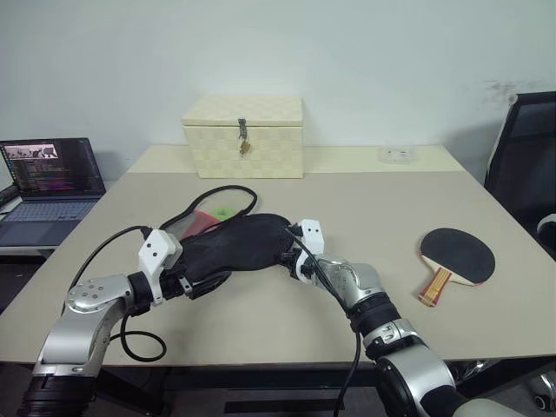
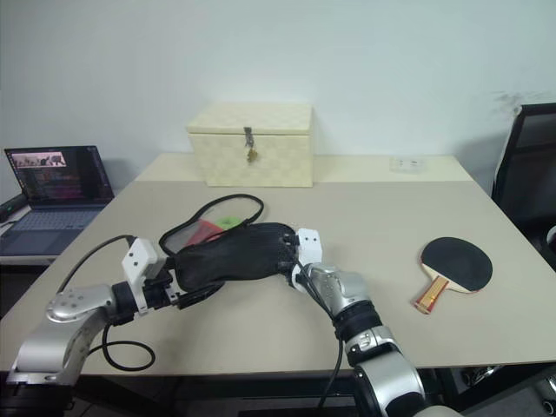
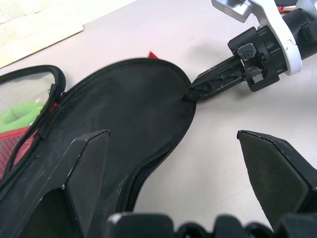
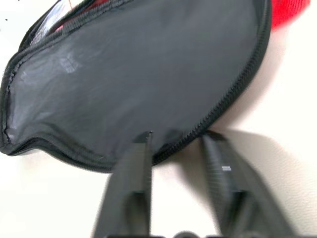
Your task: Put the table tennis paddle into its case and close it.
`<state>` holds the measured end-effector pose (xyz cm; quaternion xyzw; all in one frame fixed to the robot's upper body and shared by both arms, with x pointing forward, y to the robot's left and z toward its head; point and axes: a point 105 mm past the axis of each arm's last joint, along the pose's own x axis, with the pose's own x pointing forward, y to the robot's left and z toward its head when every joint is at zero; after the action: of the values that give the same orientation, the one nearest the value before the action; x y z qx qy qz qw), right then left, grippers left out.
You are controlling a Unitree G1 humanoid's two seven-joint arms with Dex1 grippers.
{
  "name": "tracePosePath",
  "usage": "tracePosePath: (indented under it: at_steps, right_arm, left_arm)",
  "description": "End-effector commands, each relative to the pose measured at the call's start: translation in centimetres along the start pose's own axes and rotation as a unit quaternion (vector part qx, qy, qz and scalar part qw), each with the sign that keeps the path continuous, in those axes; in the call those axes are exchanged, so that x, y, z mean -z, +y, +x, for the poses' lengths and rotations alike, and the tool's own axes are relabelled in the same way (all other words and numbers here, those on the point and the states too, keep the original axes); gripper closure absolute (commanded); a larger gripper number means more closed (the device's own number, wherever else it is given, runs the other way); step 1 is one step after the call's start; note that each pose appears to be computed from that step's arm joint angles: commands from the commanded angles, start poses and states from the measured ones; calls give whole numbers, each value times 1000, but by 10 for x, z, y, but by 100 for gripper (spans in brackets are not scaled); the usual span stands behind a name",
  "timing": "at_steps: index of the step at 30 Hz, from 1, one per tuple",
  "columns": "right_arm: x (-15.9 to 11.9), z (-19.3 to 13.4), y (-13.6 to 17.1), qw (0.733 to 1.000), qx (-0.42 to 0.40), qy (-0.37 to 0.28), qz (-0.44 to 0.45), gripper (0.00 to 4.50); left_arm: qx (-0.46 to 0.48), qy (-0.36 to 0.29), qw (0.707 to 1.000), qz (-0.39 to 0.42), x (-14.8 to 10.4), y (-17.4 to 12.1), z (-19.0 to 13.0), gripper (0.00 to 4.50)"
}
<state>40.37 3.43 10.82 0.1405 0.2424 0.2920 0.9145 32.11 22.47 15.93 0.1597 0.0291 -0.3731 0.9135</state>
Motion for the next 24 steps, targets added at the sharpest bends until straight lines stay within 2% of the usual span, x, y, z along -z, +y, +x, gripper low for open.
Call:
tracePosePath:
  at_steps: [1,6,11,17,24]
  right_arm:
    - [-1,9,77,995,-95,-5,24,449]
    - [-4,7,76,995,-98,-7,26,449]
    - [-12,-10,52,995,-95,-8,11,449]
    - [-20,-45,-1,996,-67,9,-56,449]
    - [-55,-87,-63,990,-18,22,-141,449]
  left_arm:
    - [0,-14,1000,21,-11,4,2,0]
    - [4,-18,1000,24,-12,4,5,0]
    - [12,-22,999,27,-16,2,6,0]
    - [31,-33,998,32,-23,-4,11,0]
    - [48,-42,997,39,-29,-8,20,0]
